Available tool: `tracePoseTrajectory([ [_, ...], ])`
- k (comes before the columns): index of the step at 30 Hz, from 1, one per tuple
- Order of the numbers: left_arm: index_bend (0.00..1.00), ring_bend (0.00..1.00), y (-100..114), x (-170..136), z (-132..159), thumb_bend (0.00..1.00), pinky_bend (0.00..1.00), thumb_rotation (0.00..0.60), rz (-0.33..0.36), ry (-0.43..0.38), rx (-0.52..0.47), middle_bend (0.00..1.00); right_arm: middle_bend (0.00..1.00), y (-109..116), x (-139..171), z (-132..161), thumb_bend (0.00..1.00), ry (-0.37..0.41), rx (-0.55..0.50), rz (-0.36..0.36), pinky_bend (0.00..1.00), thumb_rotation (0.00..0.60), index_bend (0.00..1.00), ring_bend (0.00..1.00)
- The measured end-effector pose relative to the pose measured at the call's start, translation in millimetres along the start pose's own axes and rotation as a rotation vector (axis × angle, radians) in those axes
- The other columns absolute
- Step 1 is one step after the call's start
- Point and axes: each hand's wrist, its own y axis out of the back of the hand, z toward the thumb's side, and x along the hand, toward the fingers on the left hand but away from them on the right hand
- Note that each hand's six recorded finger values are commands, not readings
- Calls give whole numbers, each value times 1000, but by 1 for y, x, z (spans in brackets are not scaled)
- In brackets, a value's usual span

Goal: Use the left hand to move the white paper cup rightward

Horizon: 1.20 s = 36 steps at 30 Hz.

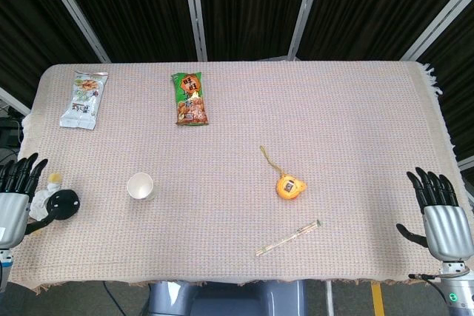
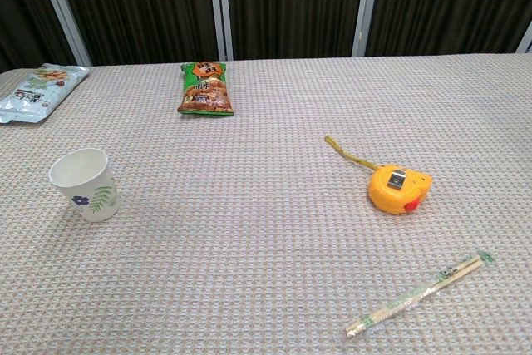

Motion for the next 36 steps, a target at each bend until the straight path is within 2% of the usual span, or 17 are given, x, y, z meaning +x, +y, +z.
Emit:
tracePoseTrajectory([
  [11, 0, 0, -4, -1, 1, 112, 0, 600, -25, -4, 1, 0, 0, -5, 3, 5, 33, 12, 4, 20, 0, 600, 42, 0],
  [27, 0, 0, -9, 8, 16, 109, 0, 600, -56, -27, -3, 0, 0, -8, 6, -2, 35, -15, 12, 56, 0, 600, 42, 0],
  [32, 110, 0, -13, 20, 32, 110, 0, 600, -87, -57, 2, 0, 0, -7, 8, -2, 36, -15, 8, 60, 0, 600, 42, 0],
  [36, 136, 0, -18, 32, 51, 111, 0, 600, -136, -95, 19, 0, 0, -8, 8, -1, 37, -8, 8, 62, 0, 600, 42, 0],
])
